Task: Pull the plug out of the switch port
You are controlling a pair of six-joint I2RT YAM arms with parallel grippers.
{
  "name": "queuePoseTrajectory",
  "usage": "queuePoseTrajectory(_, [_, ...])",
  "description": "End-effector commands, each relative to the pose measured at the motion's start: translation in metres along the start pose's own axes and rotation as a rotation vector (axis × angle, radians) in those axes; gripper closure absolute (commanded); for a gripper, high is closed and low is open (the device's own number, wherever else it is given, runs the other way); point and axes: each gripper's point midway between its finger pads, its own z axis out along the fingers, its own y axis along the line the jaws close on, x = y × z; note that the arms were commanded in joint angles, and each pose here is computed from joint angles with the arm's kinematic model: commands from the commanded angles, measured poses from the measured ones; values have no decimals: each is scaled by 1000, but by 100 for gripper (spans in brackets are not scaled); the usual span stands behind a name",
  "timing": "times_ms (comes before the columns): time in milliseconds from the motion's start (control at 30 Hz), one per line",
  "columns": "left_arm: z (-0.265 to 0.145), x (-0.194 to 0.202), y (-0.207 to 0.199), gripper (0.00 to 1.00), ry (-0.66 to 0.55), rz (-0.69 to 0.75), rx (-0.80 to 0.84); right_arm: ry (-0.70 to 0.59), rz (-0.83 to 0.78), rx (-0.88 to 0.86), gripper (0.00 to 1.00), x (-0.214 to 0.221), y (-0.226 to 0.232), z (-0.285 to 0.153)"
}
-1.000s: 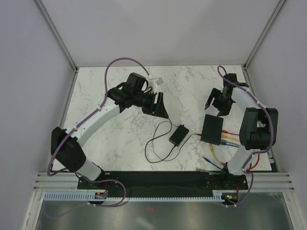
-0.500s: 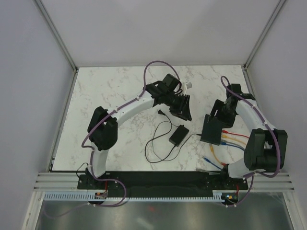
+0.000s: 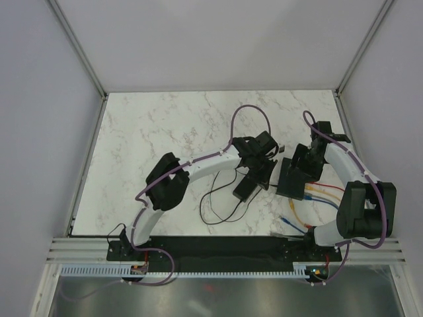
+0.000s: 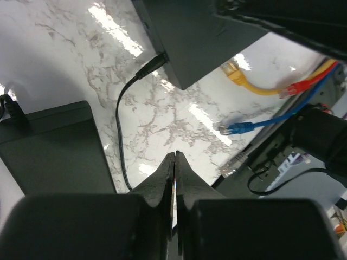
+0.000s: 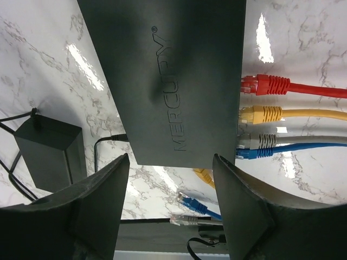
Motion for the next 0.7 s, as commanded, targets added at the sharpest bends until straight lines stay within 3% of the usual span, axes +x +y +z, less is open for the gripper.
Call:
queuePoseTrajectory(0, [8, -7, 26, 94, -13, 48, -103, -21, -24, -31, 30, 0, 7, -5])
queuePoseTrajectory(167, [13, -4, 42, 95, -9, 73, -167, -10, -47, -41, 31, 1, 11, -2])
queuePoseTrajectory(400, [25, 4, 55, 96, 57, 51, -129, -3, -67, -71, 33, 1, 19, -5])
queuePoseTrajectory(667, [6, -9, 115, 96, 48, -63, -216, 25, -66, -66, 32, 9, 18, -3])
